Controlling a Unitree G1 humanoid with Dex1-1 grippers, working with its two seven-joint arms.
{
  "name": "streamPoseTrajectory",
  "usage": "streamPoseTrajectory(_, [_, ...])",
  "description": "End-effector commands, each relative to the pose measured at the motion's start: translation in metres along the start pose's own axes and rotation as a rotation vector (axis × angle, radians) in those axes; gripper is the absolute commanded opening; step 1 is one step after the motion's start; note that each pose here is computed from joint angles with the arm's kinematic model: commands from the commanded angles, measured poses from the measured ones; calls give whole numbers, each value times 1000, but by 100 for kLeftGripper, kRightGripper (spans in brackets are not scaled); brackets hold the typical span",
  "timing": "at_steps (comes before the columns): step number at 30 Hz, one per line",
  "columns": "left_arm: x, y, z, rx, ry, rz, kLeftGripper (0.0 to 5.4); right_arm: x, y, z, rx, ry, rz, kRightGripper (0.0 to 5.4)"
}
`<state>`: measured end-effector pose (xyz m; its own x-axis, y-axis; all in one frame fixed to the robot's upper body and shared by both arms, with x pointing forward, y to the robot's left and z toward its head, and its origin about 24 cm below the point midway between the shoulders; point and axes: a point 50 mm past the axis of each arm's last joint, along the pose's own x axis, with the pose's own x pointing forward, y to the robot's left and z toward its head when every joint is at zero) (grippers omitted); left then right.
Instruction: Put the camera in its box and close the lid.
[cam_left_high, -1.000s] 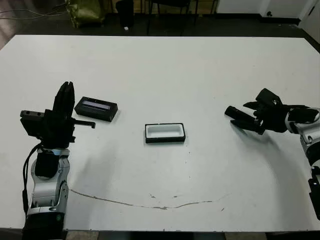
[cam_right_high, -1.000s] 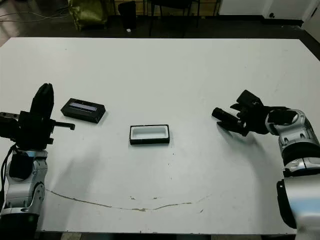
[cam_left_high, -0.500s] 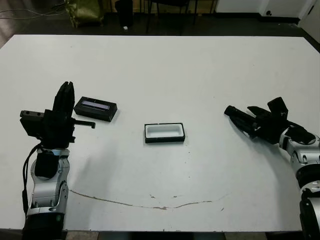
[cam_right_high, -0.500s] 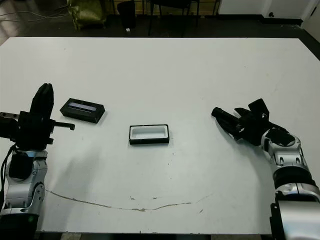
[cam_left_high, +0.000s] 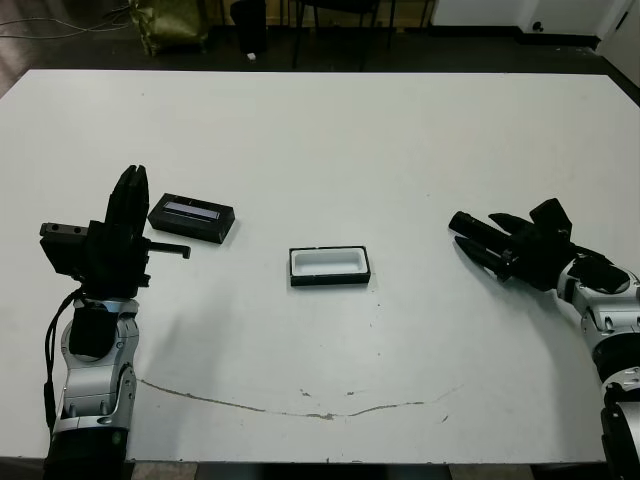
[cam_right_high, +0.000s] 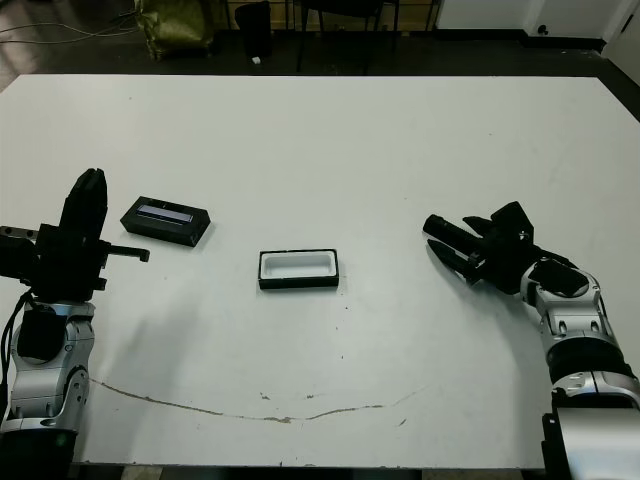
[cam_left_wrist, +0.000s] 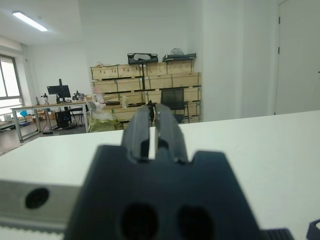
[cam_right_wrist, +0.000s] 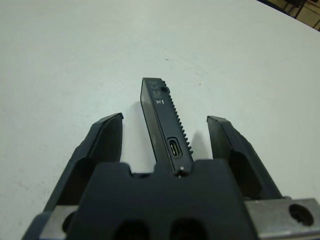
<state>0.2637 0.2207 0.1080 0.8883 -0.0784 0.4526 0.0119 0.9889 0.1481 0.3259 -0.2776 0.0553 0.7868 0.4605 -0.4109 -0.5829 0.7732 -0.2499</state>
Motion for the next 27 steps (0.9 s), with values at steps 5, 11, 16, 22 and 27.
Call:
streamPoseTrajectory(5, [-3,-1,-6,-9,37,1,0,-4,33,-53,56,225,150,338])
streamPoseTrajectory(11, [-2,-1,-6,-2,32,-6,0,-3,33,-53,59,223,141,338])
streamPoseTrajectory(16, [-3,-1,-6,-1,36,-1,0,-3,31,-54,117,217,105,338])
streamPoseTrajectory(22, [-3,-1,-6,-8,36,-3,0,-3,27,-51,196,253,115,418])
streamPoseTrajectory(27, [-3,-1,-5,-5,32,-4,0,-2,24,-54,172,277,14,399])
